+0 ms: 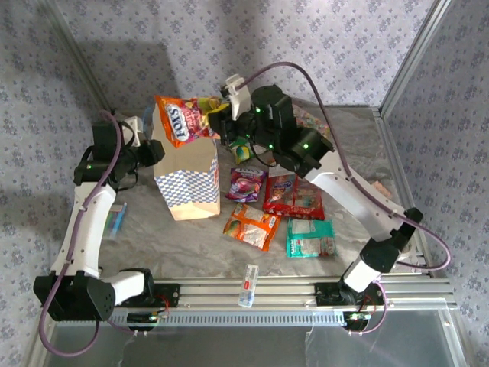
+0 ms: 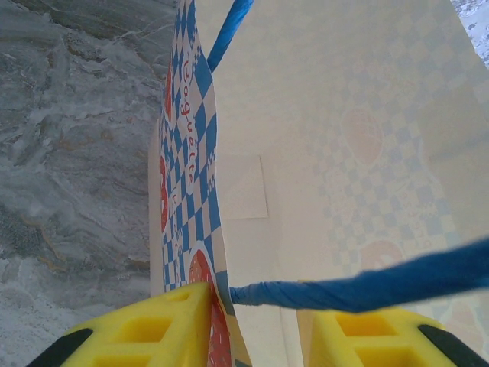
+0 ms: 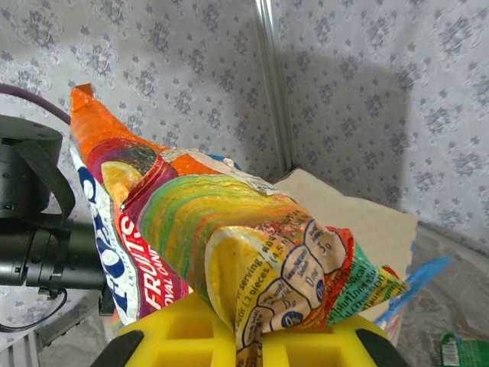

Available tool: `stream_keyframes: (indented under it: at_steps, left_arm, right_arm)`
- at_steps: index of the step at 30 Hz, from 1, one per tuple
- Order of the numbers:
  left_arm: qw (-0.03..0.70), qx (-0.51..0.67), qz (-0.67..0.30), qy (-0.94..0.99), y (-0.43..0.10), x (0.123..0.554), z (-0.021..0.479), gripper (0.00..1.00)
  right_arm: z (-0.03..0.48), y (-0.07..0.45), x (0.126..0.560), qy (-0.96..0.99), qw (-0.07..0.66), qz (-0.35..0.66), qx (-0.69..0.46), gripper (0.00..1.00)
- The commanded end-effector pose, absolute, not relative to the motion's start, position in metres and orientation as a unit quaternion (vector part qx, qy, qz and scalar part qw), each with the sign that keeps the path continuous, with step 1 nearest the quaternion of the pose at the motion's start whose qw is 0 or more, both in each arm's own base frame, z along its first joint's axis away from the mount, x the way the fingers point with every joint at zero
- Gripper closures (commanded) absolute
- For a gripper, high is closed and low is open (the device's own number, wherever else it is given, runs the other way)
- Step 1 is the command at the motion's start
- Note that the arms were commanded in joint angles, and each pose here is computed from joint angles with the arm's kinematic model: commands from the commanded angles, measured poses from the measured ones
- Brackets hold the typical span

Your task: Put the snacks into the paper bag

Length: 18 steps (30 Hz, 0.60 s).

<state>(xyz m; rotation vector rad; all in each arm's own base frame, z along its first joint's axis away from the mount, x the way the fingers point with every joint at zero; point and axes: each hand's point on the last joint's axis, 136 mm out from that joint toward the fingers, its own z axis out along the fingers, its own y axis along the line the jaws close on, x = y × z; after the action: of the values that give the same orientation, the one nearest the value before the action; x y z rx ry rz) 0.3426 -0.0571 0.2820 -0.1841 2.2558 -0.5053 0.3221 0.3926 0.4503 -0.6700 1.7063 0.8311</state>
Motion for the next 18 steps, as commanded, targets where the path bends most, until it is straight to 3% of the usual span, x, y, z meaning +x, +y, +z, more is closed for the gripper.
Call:
stream_keyframes:
  at_steps: [1, 18]
  left_arm:
    - [0.409, -0.070, -0.210, 0.885, -0.058, 0.338, 0.289, 0.65]
    - [0.411, -0.087, -0.229, 0.878, -0.058, 0.331, 0.291, 0.65]
  right_arm:
    - [0.479, 0.404, 0.316, 0.685, 0.549, 0.392, -0.276, 0.94]
    - [0.432, 0.424, 0.349, 0.727, 0.529, 0.349, -0.265, 0.94]
